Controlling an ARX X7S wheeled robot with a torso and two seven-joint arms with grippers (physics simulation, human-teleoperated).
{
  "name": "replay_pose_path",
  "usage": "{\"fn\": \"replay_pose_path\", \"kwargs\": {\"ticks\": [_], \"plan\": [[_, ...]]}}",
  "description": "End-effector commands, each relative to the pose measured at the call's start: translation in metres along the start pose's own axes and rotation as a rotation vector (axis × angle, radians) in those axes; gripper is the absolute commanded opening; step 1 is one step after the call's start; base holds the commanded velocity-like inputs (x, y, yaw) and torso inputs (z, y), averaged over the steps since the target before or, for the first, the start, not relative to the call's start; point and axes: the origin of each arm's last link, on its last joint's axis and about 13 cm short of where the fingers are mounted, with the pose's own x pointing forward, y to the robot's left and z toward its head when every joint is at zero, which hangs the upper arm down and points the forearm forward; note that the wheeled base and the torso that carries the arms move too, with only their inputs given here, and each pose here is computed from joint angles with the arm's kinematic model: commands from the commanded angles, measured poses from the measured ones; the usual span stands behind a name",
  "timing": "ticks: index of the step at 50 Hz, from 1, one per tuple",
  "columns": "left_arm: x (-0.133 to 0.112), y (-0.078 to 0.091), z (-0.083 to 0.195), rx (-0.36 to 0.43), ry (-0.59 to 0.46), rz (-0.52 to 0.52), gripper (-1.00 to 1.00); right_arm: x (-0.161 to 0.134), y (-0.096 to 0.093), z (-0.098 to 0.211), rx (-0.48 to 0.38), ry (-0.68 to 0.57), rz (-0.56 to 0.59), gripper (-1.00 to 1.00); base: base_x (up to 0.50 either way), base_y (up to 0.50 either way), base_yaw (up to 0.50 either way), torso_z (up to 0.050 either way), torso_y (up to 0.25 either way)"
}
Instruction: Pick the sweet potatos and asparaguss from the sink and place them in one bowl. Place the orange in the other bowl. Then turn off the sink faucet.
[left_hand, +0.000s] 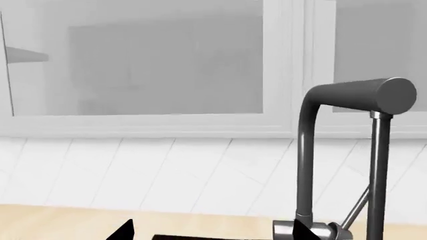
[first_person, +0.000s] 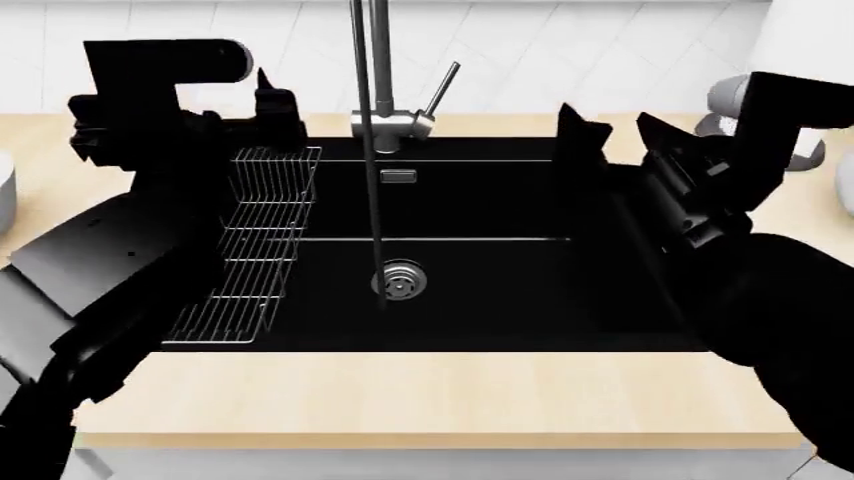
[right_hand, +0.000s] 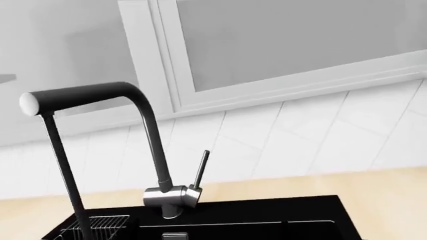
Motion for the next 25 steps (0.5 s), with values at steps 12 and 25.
{"fn": "replay_pose_path", "kwargs": {"ticks": [12,25], "plan": [[0.083,-0.013,-0.004,0.006,0.073,0.037,1.0,0.095,-0.02,0.003,0.018,0.099,-0.034,1.0,0.0,0.0,0.0,0.0,0.0],[0.101,-0.006,-0.013,-0.005,0.109,0.107,1.0,0.125,-0.016,-0.003,0.012,0.153,-0.03,1.0,0.0,0.0,0.0,0.0,0.0]]}}
